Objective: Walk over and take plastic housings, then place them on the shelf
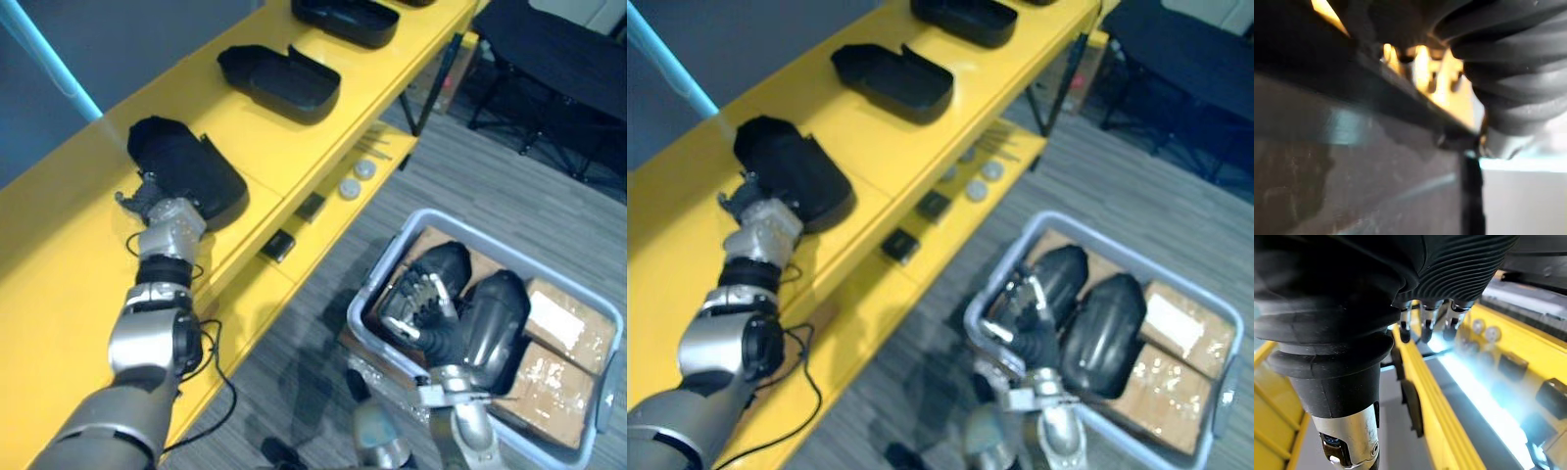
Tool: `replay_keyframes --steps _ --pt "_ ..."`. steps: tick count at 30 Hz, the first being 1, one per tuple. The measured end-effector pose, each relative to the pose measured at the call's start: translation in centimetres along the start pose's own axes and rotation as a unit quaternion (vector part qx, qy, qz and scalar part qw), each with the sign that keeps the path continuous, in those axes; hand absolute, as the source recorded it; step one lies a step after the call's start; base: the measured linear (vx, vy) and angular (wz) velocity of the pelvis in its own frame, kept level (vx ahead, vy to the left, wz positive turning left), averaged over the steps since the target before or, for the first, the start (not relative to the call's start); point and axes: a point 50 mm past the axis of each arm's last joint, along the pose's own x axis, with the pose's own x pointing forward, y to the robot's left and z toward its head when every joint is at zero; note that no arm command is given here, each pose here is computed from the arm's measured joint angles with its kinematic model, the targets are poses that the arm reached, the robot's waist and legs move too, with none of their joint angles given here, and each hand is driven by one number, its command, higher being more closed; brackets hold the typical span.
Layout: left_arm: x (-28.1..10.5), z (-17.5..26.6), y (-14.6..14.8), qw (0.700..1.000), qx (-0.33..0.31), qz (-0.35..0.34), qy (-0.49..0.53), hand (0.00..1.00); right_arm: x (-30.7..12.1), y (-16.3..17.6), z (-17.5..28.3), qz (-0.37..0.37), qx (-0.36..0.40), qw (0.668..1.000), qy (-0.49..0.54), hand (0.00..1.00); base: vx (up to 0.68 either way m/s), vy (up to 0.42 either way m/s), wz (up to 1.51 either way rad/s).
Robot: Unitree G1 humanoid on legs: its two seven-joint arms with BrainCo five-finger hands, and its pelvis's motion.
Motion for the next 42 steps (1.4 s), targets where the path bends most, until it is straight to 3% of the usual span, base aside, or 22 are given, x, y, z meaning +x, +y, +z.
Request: replay_keyframes --steps 5,11,16,21,25,29,35,42 --pt "0.1 1.3 0.7 0.998 -0.042 0.036 -0.009 0.00 -0.6 0.2 -0.3 -0.002 0.003 1.000 0.007 0.00 -0.04 -0.046 0.01" --pt "0.8 4.8 2.2 0.992 -0.057 0.052 -0.101 0.00 -1.3 0.6 -0.2 0.039 -0.029 0.999 -0.002 0.00 -0.02 -0.042 0.07" --pt "1.3 4.9 2.7 0.985 -0.034 0.010 -0.168 0.00 0.1 0.1 0.5 0.054 -0.065 0.996 -0.032 0.00 -0.02 -0.053 0.24" --pt "1.7 0.8 5.6 0.970 0.015 -0.064 -0.234 0.00 3.5 -2.6 0.2 -0.013 -0.084 0.996 -0.034 0.00 -0.02 -0.040 0.29" --pt "-2.3 -1.6 8.7 0.945 -0.014 -0.167 -0.281 0.00 4.4 -5.7 -0.2 -0.067 -0.123 0.990 -0.001 0.00 -0.02 -0.024 0.61" --pt "-5.7 -3.3 12.4 0.932 -0.023 -0.208 -0.295 0.00 5.8 -7.3 0.4 -0.099 -0.147 0.984 -0.004 0.00 -0.03 0.006 0.49" --pt "-7.6 -3.9 17.7 0.933 -0.010 -0.165 -0.320 0.00 7.4 -8.5 0.7 -0.151 -0.165 0.975 -0.006 0.00 -0.07 -0.003 0.36" --pt "-6.4 -7.6 23.5 0.972 0.027 -0.008 -0.233 0.00 7.8 -10.9 1.2 -0.234 -0.194 0.952 -0.012 0.00 -0.04 -0.005 0.20"
